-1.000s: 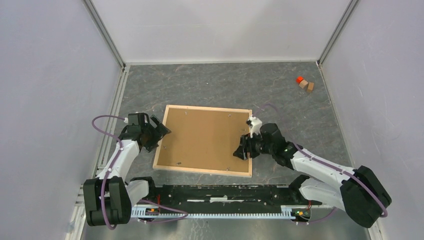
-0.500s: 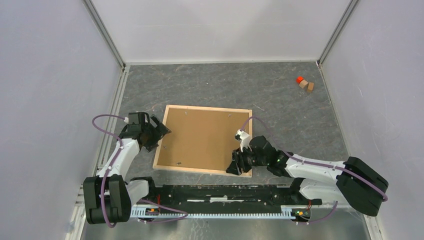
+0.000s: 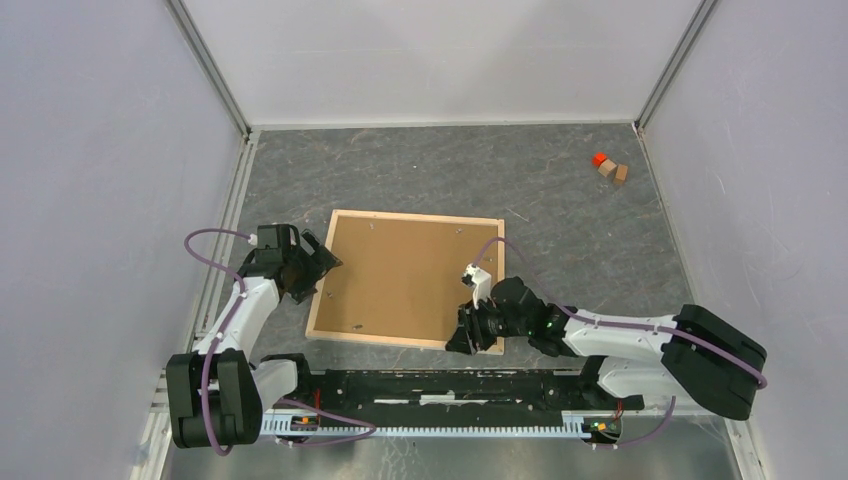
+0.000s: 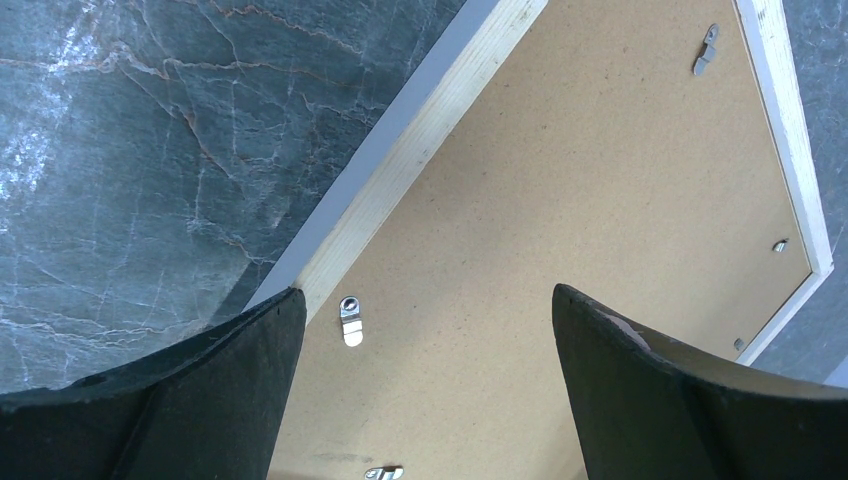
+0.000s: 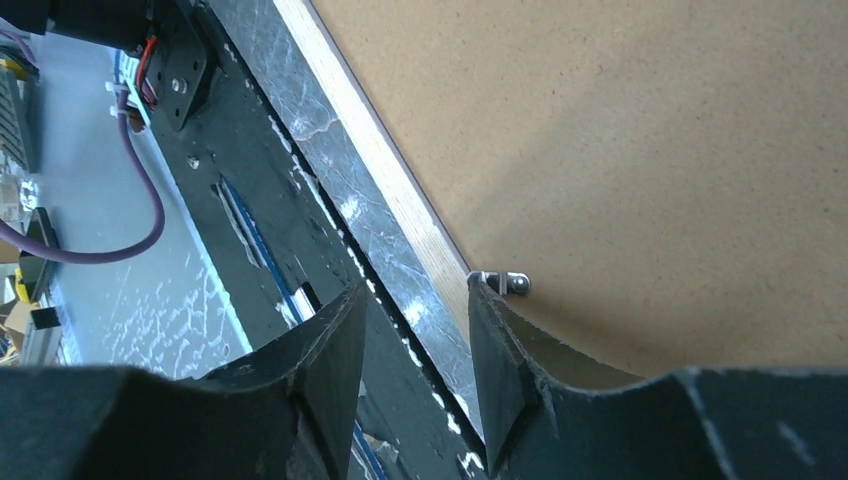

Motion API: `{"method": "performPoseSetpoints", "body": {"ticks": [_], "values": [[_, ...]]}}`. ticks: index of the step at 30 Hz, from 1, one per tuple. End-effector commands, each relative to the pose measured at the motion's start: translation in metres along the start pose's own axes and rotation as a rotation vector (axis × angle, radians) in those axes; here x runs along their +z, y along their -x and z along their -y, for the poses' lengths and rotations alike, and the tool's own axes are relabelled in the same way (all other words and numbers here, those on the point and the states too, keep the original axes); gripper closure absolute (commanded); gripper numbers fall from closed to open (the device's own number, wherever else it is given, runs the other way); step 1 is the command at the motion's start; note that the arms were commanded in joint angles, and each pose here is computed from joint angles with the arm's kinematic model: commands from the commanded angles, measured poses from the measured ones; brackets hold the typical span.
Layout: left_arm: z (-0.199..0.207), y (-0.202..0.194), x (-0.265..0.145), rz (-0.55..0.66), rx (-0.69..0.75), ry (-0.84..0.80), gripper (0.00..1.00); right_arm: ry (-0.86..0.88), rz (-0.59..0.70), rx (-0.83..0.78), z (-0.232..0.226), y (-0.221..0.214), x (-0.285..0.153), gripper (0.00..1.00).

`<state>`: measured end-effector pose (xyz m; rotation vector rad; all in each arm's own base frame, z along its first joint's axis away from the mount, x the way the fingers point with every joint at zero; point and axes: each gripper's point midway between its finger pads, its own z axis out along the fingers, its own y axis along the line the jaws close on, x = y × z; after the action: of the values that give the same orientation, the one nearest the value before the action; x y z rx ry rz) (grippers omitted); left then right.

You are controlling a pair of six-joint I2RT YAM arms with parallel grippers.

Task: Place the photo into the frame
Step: Install the photo frame at the center of the board.

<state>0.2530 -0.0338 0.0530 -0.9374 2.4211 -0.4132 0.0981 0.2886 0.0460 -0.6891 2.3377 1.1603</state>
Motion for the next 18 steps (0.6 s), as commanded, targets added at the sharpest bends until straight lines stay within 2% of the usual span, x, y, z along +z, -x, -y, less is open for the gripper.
{"method": "performPoseSetpoints", "body": {"ticks": [1,7,12,16,18], "values": [[-0.016,-0.006,0.003,-0.009,-0.002,0.066,0.00,-0.031,0.021,0.002,0.008,0.001,0.007,0.52],[-0.015,-0.004,0.002,0.002,0.002,0.063,0.00,-0.122,0.049,0.007,0.026,0.003,0.013,0.52],[-0.015,-0.004,0.003,-0.001,0.004,0.059,0.00,-0.127,0.117,-0.020,0.018,0.027,0.010,0.50],[-0.014,-0.004,0.003,0.000,0.003,0.057,0.00,-0.110,0.177,-0.061,0.002,0.051,-0.002,0.41],[-0.014,-0.004,0.003,0.000,0.005,0.054,0.00,-0.148,0.219,-0.111,-0.001,0.071,-0.013,0.32]]}}
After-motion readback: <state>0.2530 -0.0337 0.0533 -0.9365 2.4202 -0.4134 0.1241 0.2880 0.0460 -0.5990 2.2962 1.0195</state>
